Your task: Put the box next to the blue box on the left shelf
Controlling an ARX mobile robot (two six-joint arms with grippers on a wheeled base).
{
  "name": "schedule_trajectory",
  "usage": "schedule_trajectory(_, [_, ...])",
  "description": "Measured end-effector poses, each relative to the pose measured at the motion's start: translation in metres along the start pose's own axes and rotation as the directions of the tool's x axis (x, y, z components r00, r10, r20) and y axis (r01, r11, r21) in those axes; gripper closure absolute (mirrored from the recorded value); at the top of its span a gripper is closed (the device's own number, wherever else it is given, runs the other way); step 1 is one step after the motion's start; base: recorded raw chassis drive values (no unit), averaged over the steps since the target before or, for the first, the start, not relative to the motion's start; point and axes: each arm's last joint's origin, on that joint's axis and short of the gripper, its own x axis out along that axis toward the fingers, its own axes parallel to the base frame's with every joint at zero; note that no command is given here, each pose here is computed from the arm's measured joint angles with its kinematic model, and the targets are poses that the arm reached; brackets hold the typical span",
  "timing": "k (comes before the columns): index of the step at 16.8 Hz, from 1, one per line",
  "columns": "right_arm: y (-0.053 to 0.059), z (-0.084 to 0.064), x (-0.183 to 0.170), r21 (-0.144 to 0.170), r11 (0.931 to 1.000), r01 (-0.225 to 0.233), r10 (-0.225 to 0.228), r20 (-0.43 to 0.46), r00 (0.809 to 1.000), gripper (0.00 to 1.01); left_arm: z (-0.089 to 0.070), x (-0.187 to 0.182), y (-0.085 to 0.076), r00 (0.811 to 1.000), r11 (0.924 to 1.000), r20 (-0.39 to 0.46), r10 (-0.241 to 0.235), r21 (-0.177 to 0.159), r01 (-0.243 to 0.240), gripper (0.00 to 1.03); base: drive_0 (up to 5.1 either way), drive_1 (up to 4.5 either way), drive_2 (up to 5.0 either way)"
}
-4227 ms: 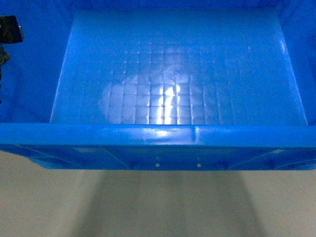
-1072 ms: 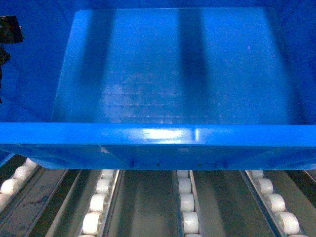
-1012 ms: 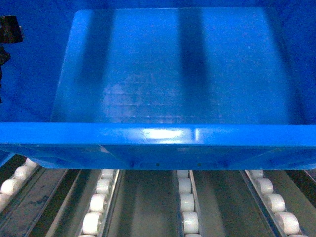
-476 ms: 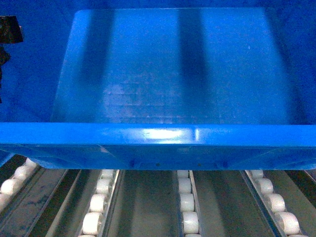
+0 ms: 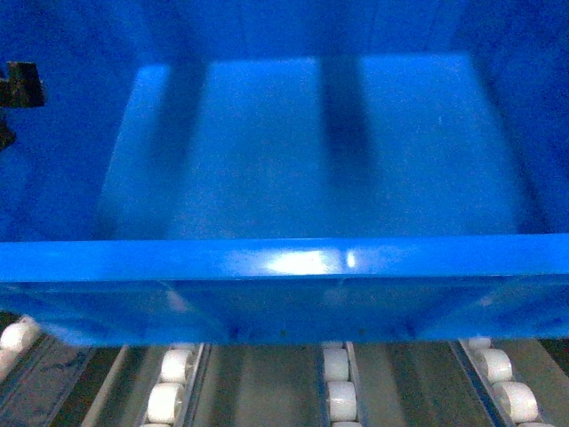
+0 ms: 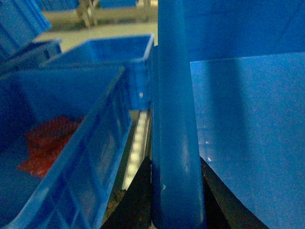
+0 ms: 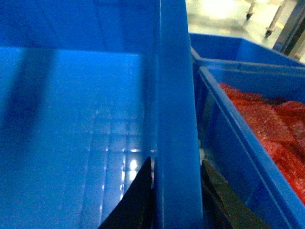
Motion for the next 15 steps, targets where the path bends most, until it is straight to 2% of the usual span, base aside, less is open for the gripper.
schedule_trajectory(1, [0.0,-0.007,0.001,-0.006,0.9998,-0.019,0.019,-0.059,0.998,0.8,-0.002,-0.001,0.0,0.997,0.9998,-0.077,0.0,0.02,0.002,0.86,0.0,0.0,0.0])
schedule_trajectory(3, [0.0,-0.015,0.004,-0.011,0.9994,-0.033,0.032,-0.103,0.994,0.8,-0.008,0.002,0.0,0.993,0.9997,-0.12,0.0,0.026,0.004,0.86,0.0,0.0,0.0])
schedule_trajectory(7, [-0.015,0.0,0.024,-0.011,0.9997,-0.022,0.02,-0.137,0.99,0.8,0.008,0.026,-0.009,0.992,0.9992,-0.118,-0.04,0.0,0.04,0.86,0.0,0.0,0.0])
schedule_trajectory(9, [-0.022,0.003,0.033,-0.021,0.9997,-0.01,0.006,-0.178,0.984,0.81,0.011,0.039,-0.021,0.987,0.9981,-0.152,-0.061,0.003,0.062,0.86,0.0,0.0,0.0])
schedule_trajectory(12, [-0.031,-0.01,0.041,-0.03,0.9995,0.007,-0.014,-0.247,0.969,0.81,0.002,0.049,-0.039,0.969,0.9957,-0.231,-0.084,0.017,0.091,0.86,0.0,0.0,0.0])
schedule_trajectory(15, [-0.035,-0.017,0.044,-0.034,0.9994,0.003,-0.012,-0.281,0.96,0.81,-0.005,0.053,-0.045,0.953,0.9959,-0.29,-0.083,0.012,0.09,0.86,0.0,0.0,0.0])
